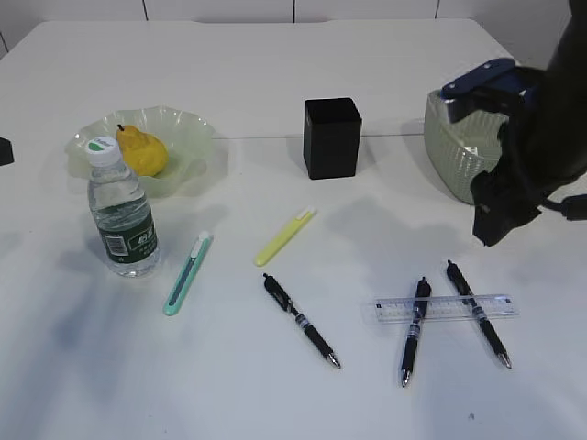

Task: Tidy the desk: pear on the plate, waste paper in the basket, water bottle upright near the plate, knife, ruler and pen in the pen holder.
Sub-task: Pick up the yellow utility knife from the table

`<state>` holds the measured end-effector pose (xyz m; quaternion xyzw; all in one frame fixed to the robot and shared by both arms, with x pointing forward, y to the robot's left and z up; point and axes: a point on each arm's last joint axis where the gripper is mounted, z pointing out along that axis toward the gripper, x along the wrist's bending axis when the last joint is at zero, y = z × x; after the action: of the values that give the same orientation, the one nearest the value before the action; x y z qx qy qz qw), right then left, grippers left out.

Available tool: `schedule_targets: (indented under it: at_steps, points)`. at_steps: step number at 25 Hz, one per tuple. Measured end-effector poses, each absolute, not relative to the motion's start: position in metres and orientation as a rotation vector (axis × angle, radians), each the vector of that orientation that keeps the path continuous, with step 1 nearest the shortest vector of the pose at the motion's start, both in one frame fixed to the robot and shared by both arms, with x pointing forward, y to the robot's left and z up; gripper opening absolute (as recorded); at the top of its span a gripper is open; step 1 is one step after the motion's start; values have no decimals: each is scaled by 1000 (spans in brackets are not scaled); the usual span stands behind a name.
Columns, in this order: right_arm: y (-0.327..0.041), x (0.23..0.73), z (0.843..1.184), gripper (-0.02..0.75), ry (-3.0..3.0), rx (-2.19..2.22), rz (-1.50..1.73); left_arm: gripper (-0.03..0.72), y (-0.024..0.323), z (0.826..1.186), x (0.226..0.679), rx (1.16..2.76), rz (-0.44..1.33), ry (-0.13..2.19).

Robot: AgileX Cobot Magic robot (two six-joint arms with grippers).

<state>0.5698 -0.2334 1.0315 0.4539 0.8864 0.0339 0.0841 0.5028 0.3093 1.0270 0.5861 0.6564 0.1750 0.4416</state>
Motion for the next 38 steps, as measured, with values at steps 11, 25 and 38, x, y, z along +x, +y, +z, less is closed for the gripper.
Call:
schedule_targets:
  at_steps: [11,25,38]
  points:
    - [-228,584,984,523,2986,823,-15,538,309,1027,503,1456,431,1628]
    - [-213,594,983,519,2985,466,246,538,309,1027,503,1456,430,1627]
    - [-217,597,970,515,3041,93,136,538,309,1027,503,1457,427,1626]
